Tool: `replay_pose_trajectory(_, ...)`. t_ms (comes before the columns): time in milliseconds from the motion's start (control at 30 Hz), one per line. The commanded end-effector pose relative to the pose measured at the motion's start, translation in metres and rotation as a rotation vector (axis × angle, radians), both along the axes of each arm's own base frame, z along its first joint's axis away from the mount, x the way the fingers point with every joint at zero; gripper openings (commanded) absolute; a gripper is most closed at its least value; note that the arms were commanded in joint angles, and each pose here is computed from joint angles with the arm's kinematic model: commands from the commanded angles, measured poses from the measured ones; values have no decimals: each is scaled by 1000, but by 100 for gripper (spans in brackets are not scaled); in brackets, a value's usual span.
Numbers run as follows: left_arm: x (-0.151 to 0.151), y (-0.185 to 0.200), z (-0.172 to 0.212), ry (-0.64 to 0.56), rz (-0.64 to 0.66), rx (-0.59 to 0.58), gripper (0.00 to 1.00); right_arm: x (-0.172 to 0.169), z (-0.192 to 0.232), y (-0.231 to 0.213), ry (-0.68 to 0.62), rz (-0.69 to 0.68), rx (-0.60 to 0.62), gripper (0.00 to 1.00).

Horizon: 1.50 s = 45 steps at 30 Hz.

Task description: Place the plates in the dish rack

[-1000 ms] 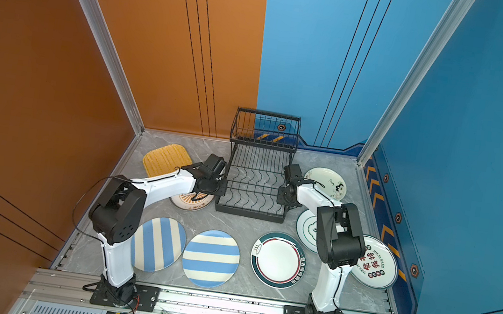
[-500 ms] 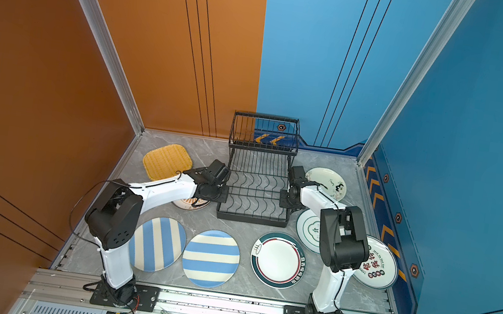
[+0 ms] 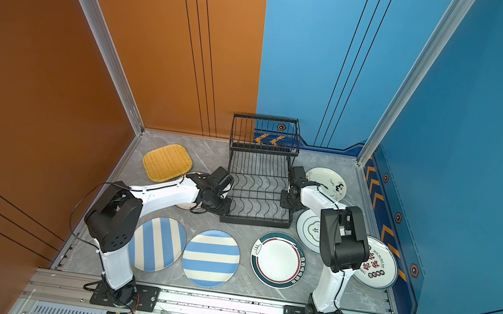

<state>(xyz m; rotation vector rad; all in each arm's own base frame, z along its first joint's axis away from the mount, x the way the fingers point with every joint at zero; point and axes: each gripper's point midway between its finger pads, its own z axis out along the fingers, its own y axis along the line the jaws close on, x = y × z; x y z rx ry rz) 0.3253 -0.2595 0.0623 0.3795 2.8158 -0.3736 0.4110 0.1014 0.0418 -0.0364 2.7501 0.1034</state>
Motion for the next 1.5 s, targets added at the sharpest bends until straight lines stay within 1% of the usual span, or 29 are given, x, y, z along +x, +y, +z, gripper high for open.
replay_pose_trajectory(0, -9, -16, 29, -9, -70, -98, 47, 1, 9, 10, -21, 20, 39, 29)
replay_pose_trajectory(167, -7, -2, 52, -76, -30, -103, 61, -8, 27, 9, -37, 10, 64, 50)
replay_pose_trajectory(267, -15, 10, 65, -109, 2, -108, 66, -19, 40, 9, -44, 4, 85, 59)
replay_pose_trajectory(400, -38, 26, 68, -91, 59, -137, 70, -42, 57, 18, -55, 22, 116, 67)
replay_pose_trajectory(467, -53, 33, 66, -67, 92, -156, 72, -54, 66, 27, -63, 49, 130, 71)
replay_pose_trajectory(500, -65, 40, 57, -43, 113, -150, 73, -60, 71, 33, -67, 62, 140, 72)
replay_pose_trajectory(667, -99, 64, 48, 1, 209, -145, 77, -92, 84, 71, -66, 161, 225, 77)
replay_pose_trajectory(833, -132, 84, 33, 66, 325, -173, 80, -126, 73, 113, 4, 299, 265, 80)
replay_pose_trajectory(933, -147, 88, 25, 101, 358, -185, 81, -140, 65, 131, 31, 349, 277, 83)
replay_pose_trajectory(1067, -158, 88, 21, 123, 378, -193, 82, -148, 59, 148, 45, 381, 296, 85)
replay_pose_trajectory(1200, -170, 90, 14, 136, 429, -192, 84, -151, 57, 162, 67, 424, 312, 88)
replay_pose_trajectory(1400, -187, 98, 3, 137, 554, -191, 85, -159, 55, 173, 122, 496, 329, 91)
replay_pose_trajectory(1433, -189, 99, 1, 137, 569, -189, 90, -162, 54, 174, 131, 504, 328, 92)
replay_pose_trajectory(1467, -191, 100, -3, 144, 581, -184, 91, -163, 53, 175, 135, 512, 328, 92)
